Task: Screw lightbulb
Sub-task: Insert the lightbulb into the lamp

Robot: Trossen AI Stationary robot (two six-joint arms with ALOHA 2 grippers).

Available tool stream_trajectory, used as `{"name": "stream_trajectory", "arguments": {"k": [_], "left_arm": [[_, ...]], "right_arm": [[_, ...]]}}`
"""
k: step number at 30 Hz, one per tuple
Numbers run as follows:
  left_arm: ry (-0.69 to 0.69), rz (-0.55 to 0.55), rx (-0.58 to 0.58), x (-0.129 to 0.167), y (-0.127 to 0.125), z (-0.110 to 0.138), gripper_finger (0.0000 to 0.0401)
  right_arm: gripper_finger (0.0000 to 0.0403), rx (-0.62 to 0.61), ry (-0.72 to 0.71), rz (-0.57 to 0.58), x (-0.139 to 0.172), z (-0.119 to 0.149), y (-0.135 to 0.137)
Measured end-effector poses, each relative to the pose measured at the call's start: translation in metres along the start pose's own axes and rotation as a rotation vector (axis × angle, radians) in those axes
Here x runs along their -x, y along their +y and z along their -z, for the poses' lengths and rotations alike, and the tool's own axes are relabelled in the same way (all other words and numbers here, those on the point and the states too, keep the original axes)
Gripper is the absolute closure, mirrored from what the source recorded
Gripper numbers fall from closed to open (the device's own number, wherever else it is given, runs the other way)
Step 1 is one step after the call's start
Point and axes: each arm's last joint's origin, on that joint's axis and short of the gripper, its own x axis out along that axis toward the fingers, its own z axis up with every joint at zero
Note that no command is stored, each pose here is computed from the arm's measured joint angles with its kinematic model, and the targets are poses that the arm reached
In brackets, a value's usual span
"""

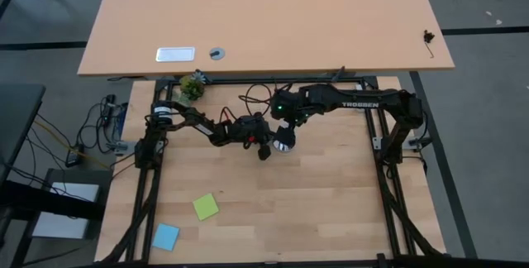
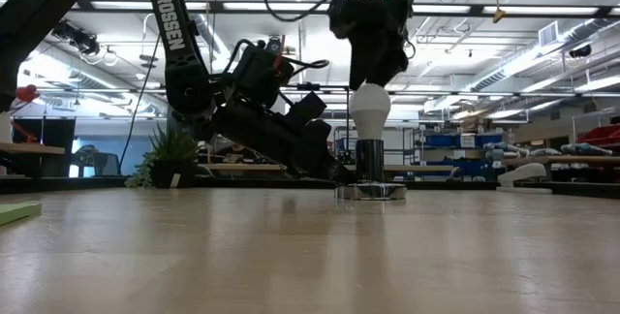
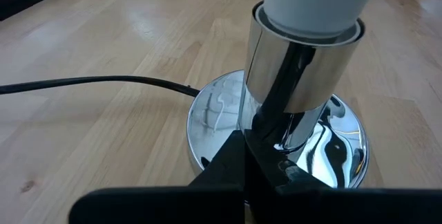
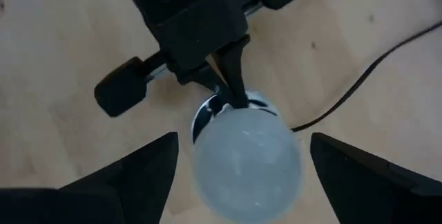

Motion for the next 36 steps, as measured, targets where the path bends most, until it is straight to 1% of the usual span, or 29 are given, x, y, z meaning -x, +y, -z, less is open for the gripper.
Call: {"name": "stream_trajectory", "arguments": {"k": [2, 3, 8, 11, 13, 15, 22, 25, 27, 29, 32, 35, 36], "left_arm": [[0.000, 0.000, 0.000, 0.000, 0.000, 0.000, 0.0401], [0.000, 0.000, 0.000, 0.000, 0.000, 0.000, 0.0401], [0.000, 0.000, 0.000, 0.000, 0.000, 0.000, 0.0401], [0.000, 0.000, 0.000, 0.000, 0.000, 0.000, 0.0401], [0.000, 0.000, 0.000, 0.000, 0.000, 0.000, 0.0401], [0.000, 0.000, 0.000, 0.000, 0.000, 0.000, 0.0401], [0.000, 0.000, 0.000, 0.000, 0.000, 0.000, 0.0401], [0.000, 0.000, 0.000, 0.000, 0.000, 0.000, 0.0401], [0.001, 0.000, 0.001, 0.000, 0.000, 0.000, 0.0401], [0.000, 0.000, 0.001, 0.000, 0.000, 0.000, 0.0401], [0.001, 0.000, 0.001, 0.000, 0.000, 0.000, 0.0401], [0.000, 0.000, 0.001, 0.000, 0.000, 0.000, 0.0401], [0.000, 0.000, 0.001, 0.000, 0.000, 0.000, 0.0401]], "right_arm": [[0.0063, 0.065, -0.016, 0.009, 0.005, 0.000, -0.001], [0.0060, 0.119, -0.021, 0.009, 0.006, 0.000, -0.001], [0.0057, 0.456, -0.040, 0.017, 0.016, 0.001, -0.001], [0.0066, 0.572, -0.023, -0.008, 0.014, 0.002, -0.003], [0.0074, 0.597, -0.019, -0.046, 0.012, 0.002, -0.006], [0.0082, 0.599, -0.025, -0.060, 0.009, 0.002, -0.007], [0.0103, 0.597, 0.011, -0.072, -0.003, 0.009, -0.011], [0.0111, 0.556, 0.004, -0.072, -0.004, 0.009, -0.010], [0.0116, 0.500, -0.003, -0.071, -0.004, 0.009, -0.010], [0.0120, 0.417, -0.001, -0.070, -0.004, 0.008, -0.010], [0.0123, 0.207, 0.005, -0.062, -0.004, 0.008, -0.010], [0.0124, -0.060, 0.006, -0.032, -0.003, 0.009, -0.007], [0.0123, -0.132, 0.007, -0.023, -0.003, 0.010, -0.005]]}}
